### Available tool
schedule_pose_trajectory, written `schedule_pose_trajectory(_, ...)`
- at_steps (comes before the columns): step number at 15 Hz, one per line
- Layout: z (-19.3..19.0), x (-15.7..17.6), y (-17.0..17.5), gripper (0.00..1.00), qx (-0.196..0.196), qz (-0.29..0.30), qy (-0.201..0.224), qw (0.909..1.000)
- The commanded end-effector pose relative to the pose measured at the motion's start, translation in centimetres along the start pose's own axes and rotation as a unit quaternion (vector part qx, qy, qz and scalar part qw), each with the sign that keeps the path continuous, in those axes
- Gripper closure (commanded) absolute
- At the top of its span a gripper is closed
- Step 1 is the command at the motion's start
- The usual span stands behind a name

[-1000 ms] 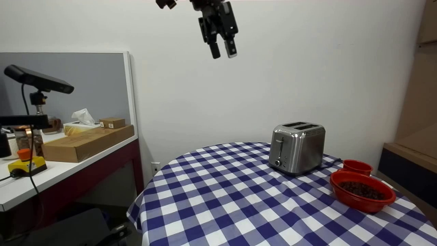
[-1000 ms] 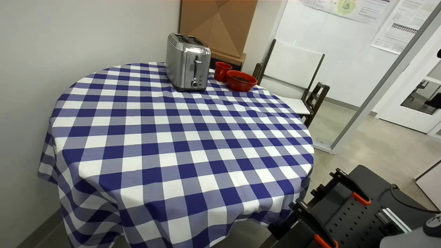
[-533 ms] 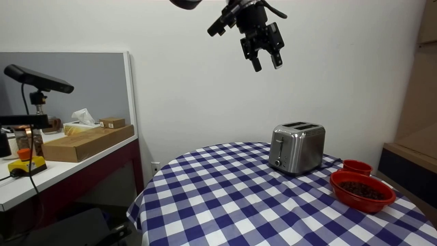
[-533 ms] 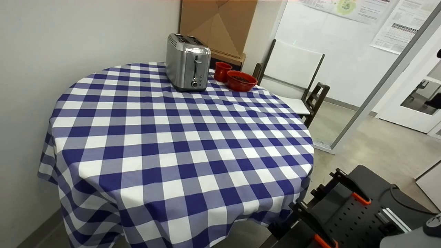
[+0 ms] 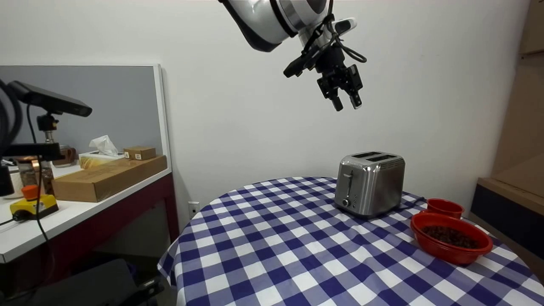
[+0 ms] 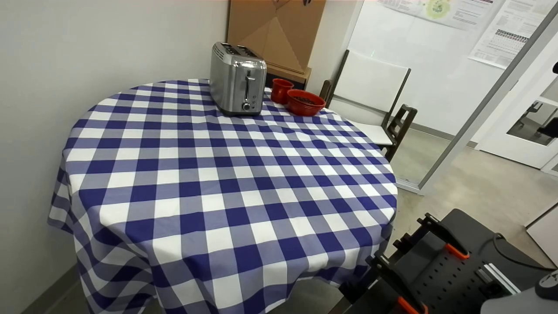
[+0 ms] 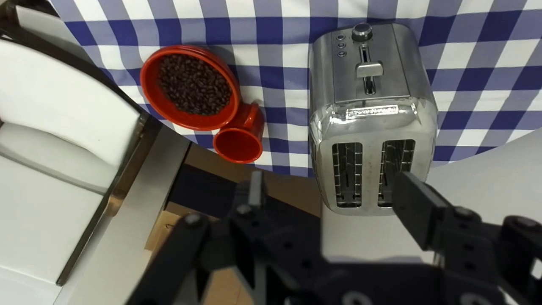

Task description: Push the lever of the toaster down

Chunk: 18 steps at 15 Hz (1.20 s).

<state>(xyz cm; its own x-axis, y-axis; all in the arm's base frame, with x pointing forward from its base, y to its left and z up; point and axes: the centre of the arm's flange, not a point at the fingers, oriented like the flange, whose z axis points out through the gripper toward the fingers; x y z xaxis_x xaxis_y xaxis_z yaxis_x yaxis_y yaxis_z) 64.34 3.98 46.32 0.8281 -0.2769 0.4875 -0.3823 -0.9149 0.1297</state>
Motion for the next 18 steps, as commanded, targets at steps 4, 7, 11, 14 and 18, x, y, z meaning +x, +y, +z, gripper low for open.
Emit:
schedule_pose_trajectory(4,5.6,3.4,-3.6,0.78,0.006,0.017,0.035,0.9992)
schedule_pose_trajectory(7,8.2,3.2,-4.0,0.99,0.005,0.017,0.05,0.9986)
schedule_pose_trajectory(11,11.3,2.3,-4.7,1.0,0.003,0.011,0.044,0.999)
schedule_pose_trajectory(14,13.3,1.5,-6.0,1.0,0.004,0.005,0.03,0.9995)
schedule_pose_trajectory(18,15.1,0.5,-7.3,1.0,0.005,0.002,0.012,0.9999)
